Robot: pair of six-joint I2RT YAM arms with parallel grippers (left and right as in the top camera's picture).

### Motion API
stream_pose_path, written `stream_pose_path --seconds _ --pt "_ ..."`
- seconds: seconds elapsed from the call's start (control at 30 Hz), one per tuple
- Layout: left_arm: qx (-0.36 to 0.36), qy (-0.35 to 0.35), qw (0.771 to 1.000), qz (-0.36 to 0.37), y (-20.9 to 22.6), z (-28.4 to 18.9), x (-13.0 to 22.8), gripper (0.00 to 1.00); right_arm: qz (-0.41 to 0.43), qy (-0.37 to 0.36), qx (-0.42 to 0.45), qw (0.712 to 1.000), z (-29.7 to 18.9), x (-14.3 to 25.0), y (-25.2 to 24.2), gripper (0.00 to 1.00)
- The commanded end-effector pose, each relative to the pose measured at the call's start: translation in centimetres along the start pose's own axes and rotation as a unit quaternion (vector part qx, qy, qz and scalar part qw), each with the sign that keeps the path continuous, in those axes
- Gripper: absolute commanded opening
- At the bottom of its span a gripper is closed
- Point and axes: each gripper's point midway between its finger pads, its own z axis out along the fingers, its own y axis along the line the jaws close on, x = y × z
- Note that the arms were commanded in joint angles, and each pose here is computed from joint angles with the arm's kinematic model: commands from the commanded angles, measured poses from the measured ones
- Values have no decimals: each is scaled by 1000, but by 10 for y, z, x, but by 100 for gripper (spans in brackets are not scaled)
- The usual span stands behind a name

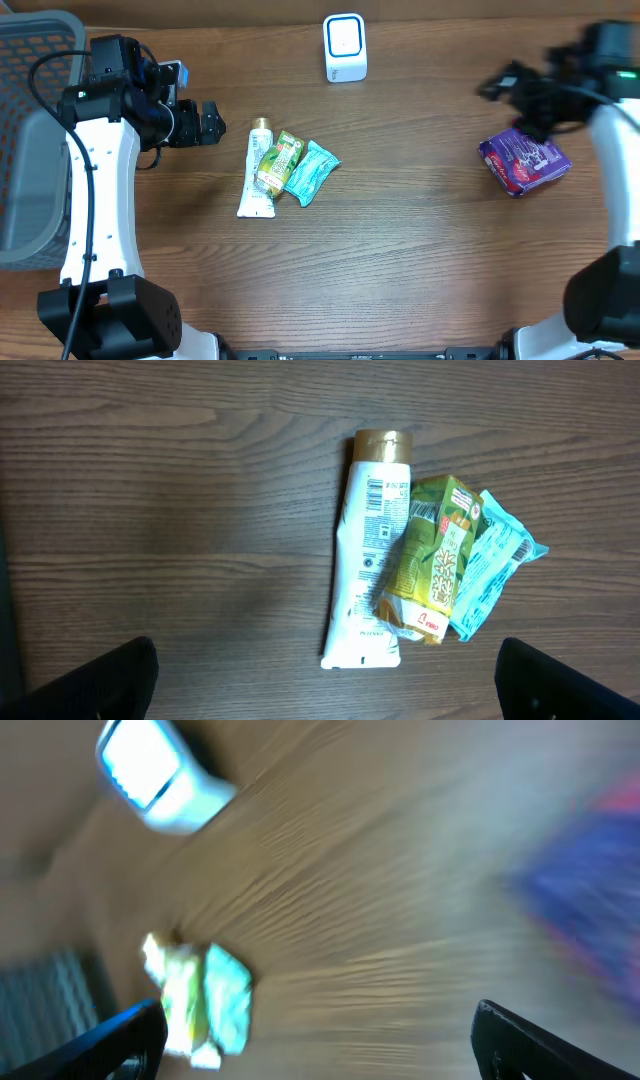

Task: Scan the item barcode
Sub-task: 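Move the pouch to the right side and drop it on the table, then reach the right gripper to the mint-green packet and grasp it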

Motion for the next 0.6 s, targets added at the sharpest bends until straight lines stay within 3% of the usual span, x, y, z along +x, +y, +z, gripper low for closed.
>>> stream_pose_path --seconds 0.0,0.13,0.27,0.43,0.57 --pt "3 -16 1000 -3 -3 -11 -2 100 -119 40 -46 991 37 35 57 98" --pt "3 -16 1000 -3 -3 -11 -2 99 -203 68 -54 975 92 70 97 98" --pt "3 -16 1000 -3 -3 -11 -2 99 -225 93 -76 967 145 103 127 94" --pt "3 -16 1000 -3 -3 -11 -2 99 -199 125 -54 971 192 134 125 73" --pt "3 -16 1000 -3 -3 -11 -2 100 -198 131 -16 971 215 143 109 68"
